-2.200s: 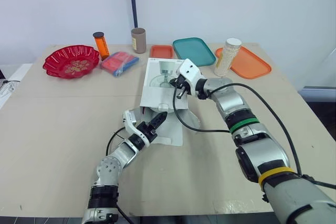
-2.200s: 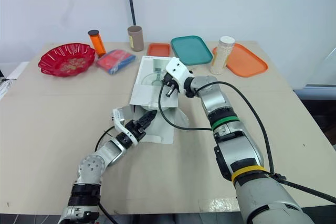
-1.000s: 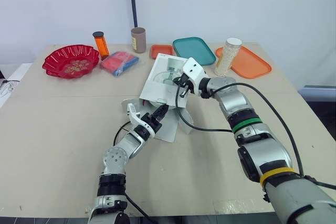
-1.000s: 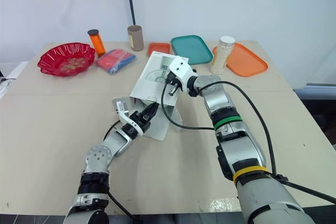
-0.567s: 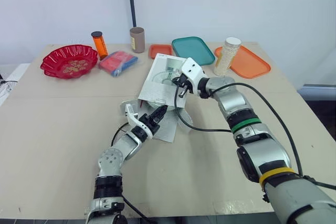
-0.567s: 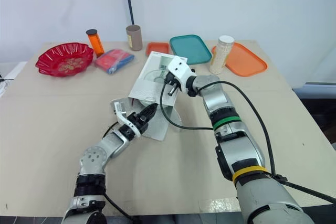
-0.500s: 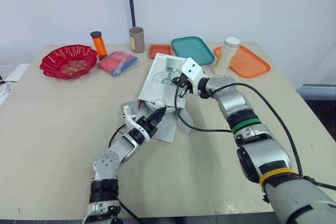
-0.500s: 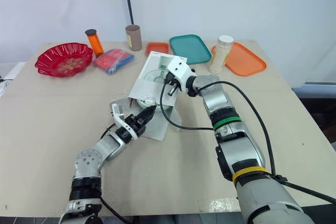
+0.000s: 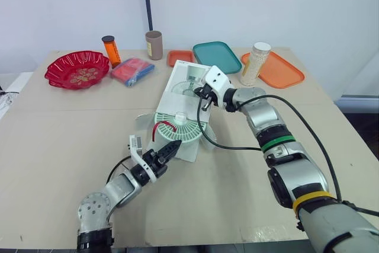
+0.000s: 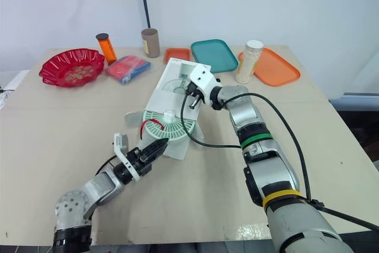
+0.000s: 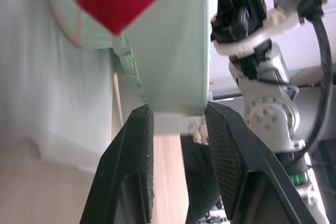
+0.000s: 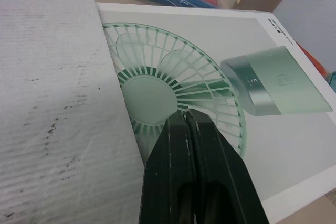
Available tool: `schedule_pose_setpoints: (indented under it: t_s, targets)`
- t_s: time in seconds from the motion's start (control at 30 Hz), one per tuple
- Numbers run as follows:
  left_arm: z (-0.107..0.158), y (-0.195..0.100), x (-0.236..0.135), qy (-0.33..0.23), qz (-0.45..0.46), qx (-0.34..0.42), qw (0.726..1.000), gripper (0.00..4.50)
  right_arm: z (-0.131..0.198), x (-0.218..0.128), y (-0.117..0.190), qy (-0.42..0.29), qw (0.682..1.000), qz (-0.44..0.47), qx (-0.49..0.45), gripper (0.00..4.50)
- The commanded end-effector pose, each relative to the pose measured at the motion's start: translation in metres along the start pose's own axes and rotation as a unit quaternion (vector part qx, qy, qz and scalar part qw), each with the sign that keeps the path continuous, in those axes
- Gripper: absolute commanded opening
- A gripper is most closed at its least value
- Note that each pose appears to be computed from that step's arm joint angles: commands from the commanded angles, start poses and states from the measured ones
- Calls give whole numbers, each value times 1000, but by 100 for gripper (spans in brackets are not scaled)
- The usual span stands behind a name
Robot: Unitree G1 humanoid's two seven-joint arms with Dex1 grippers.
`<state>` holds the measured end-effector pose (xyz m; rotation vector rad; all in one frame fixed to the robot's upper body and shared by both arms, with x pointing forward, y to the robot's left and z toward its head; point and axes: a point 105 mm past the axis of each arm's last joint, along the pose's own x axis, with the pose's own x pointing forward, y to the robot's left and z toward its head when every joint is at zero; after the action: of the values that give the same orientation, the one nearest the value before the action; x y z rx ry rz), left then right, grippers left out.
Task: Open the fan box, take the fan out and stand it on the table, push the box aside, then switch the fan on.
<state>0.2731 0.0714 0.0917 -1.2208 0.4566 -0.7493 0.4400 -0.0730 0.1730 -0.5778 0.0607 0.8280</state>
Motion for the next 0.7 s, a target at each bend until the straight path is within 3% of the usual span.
schedule_pose_setpoints:
  t_s: [0.03, 0.17, 0.7]
  targets:
    - [-6, 2, 1, 10, 12, 9, 1000, 238, -26, 3, 15, 43, 999, 23, 18, 0]
    - [8, 0, 3, -18, 4, 11, 1000, 354, -27, 3, 16, 45, 999, 23, 19, 0]
    - [41, 1, 23, -69, 2, 19, 997, 354, -28, 3, 18, 43, 999, 21, 24, 0]
